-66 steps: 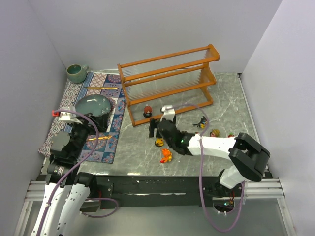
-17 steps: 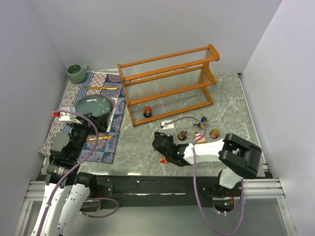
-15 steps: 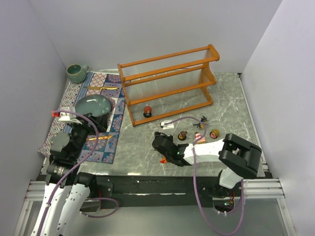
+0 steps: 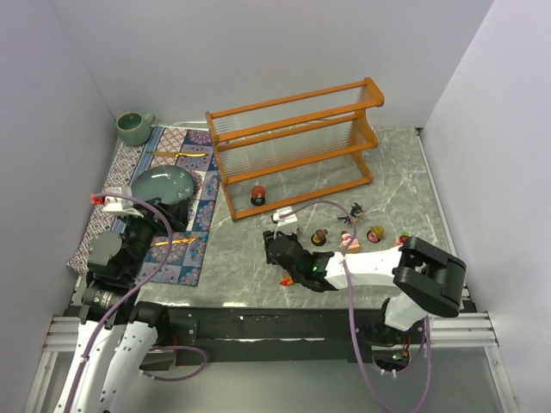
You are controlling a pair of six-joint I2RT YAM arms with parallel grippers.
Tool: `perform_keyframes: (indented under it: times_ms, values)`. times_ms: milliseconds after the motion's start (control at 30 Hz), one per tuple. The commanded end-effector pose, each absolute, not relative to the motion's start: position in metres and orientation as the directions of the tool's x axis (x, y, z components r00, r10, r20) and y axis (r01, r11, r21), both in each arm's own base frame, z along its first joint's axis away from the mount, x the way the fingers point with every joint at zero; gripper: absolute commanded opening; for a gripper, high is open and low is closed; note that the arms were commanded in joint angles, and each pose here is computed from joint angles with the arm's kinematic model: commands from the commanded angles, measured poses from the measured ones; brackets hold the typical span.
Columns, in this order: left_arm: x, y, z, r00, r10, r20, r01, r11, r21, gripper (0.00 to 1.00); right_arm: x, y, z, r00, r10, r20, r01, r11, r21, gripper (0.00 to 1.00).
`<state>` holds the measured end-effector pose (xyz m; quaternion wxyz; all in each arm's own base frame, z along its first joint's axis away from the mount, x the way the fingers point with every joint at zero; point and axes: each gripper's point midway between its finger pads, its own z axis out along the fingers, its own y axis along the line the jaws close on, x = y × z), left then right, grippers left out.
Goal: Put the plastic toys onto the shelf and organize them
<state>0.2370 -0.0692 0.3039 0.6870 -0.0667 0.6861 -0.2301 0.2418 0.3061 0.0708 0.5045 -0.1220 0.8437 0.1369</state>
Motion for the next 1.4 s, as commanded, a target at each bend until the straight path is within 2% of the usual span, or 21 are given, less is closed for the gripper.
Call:
perform_keyframes:
  times_ms: [0, 400, 733, 1367]
  values:
    - [0.234, -0.072, 0.311, -0.029, -0.398, -0.917, 0.255, 0.884, -0.392, 0.97, 0.263, 0.32, 0.121, -0.362, -0.003, -0.932, -0.396, 0.906, 0.151, 0.16]
    - [0.235, -0.073, 0.31, -0.034, -0.396, -0.918, 0.258, 0.884, -0.391, 0.97, 0.34, 0.297, 0.157, -0.284, 0.023, -0.959, -0.385, 0.913, 0.136, 0.17]
    - [0.238, -0.075, 0.308, -0.047, -0.39, -0.92, 0.26, 0.884, -0.389, 0.97, 0.388, 0.291, 0.153, -0.275, -0.022, -0.961, -0.389, 0.917, 0.09, 0.19]
    - [0.24, -0.078, 0.305, -0.063, -0.382, -0.922, 0.269, 0.883, -0.385, 0.97, 0.431, 0.291, 0.112, -0.351, -0.033, -0.936, -0.364, 0.926, 0.104, 0.2]
